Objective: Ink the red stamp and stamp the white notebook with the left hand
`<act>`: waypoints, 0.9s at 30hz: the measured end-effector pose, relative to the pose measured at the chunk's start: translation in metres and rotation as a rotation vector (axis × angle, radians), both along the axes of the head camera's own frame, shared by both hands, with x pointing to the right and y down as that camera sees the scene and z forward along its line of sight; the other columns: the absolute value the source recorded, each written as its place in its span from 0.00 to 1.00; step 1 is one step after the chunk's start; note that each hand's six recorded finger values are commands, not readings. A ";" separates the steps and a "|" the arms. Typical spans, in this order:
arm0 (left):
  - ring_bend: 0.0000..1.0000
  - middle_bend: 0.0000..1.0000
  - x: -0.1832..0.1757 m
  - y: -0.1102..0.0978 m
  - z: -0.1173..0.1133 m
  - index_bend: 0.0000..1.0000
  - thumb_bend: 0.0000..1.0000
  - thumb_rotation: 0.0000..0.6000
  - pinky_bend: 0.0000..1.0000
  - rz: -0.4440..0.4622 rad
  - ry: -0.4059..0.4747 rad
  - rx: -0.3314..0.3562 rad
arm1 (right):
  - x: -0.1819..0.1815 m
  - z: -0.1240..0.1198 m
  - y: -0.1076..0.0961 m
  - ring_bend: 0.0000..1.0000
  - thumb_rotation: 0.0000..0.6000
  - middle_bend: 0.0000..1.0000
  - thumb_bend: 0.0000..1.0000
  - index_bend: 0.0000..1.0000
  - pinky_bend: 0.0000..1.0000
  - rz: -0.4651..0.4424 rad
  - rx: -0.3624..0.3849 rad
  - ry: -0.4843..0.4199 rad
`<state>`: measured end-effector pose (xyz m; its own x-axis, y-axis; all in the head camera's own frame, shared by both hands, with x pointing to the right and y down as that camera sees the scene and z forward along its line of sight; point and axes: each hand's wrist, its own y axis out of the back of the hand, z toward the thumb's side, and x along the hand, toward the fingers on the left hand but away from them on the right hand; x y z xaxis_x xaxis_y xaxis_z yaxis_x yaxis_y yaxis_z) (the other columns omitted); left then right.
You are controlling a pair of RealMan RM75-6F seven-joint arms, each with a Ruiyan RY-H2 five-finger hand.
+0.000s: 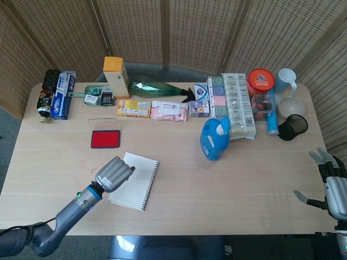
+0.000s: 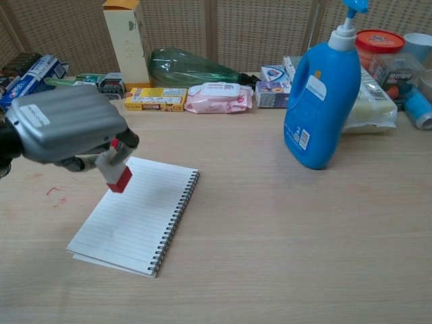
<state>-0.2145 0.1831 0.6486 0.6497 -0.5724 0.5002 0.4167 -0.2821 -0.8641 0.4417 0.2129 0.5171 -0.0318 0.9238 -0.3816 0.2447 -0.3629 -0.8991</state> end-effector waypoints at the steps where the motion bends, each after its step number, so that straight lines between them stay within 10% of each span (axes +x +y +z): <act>1: 1.00 1.00 0.002 0.007 0.000 0.63 0.36 1.00 1.00 0.019 0.014 -0.003 | 0.000 0.000 0.000 0.00 0.87 0.00 0.00 0.03 0.00 0.000 -0.001 0.000; 11: 1.00 1.00 0.012 0.072 0.009 0.63 0.36 1.00 1.00 0.186 0.085 -0.065 | 0.000 0.001 0.000 0.00 0.87 0.00 0.00 0.03 0.00 0.000 -0.002 0.000; 27: 1.00 1.00 0.018 0.081 0.019 0.63 0.36 1.00 1.00 0.206 0.045 -0.048 | 0.001 -0.002 -0.001 0.00 0.87 0.00 0.00 0.03 0.00 0.005 0.004 -0.009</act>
<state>-0.1961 0.2643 0.6674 0.7728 -0.4018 0.4913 0.4310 -0.2361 -0.8709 0.4431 0.2117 0.5154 -0.0336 0.9250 -0.3784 0.2545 -0.3582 -0.8983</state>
